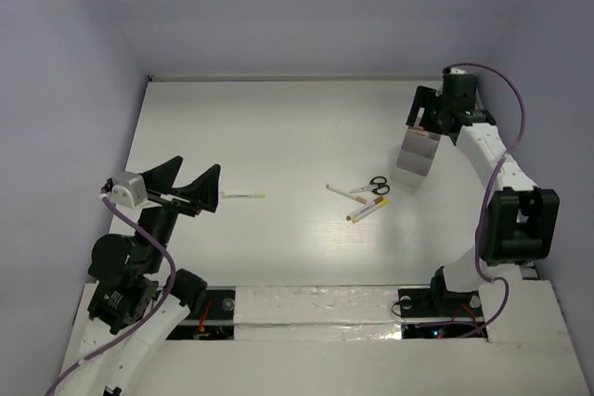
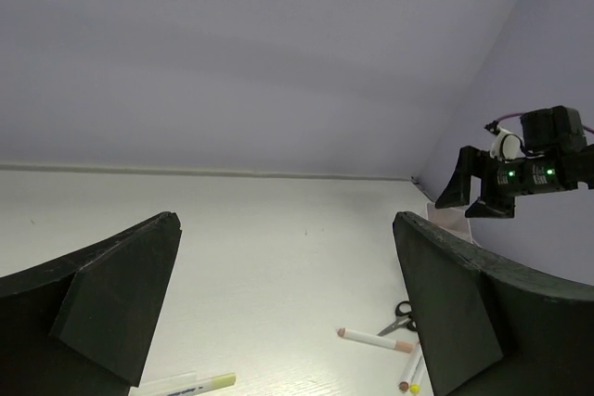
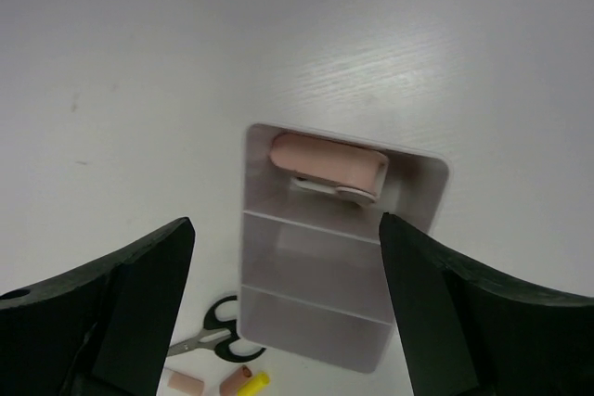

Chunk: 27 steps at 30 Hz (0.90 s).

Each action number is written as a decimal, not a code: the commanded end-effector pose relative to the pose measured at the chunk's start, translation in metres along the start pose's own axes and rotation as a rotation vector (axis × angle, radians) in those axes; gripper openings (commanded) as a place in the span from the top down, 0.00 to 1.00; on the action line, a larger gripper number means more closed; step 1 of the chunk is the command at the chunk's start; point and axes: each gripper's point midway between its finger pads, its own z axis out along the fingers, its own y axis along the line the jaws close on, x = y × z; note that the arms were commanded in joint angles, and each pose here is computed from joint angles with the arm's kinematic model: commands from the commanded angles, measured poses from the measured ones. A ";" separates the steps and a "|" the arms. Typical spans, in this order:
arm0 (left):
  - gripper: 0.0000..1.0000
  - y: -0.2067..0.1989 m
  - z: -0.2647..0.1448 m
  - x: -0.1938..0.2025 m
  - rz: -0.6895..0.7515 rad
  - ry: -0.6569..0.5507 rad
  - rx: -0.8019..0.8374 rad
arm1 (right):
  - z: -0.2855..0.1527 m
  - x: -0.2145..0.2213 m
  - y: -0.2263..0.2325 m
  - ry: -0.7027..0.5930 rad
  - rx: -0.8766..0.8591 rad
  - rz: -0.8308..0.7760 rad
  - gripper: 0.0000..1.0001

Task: Sort the stationery into containers
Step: Place the stationery in the storage box, then pick up the pen from the center of the board.

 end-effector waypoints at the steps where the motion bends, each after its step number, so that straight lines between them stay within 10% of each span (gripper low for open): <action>1: 0.01 -0.002 0.006 -0.002 0.006 -0.014 0.007 | -0.042 -0.032 0.042 -0.162 -0.225 -0.012 0.15; 8: 0.01 0.002 0.007 0.000 0.010 -0.009 -0.015 | -0.084 0.051 0.187 -0.095 -0.670 -0.254 0.39; 16: 0.01 0.011 0.007 -0.004 0.013 -0.026 -0.063 | -0.121 0.152 0.335 -0.018 -1.057 -0.615 0.33; 27: 0.01 0.020 0.005 -0.009 0.024 -0.047 -0.112 | -0.089 0.244 0.466 0.022 -1.100 -0.954 0.31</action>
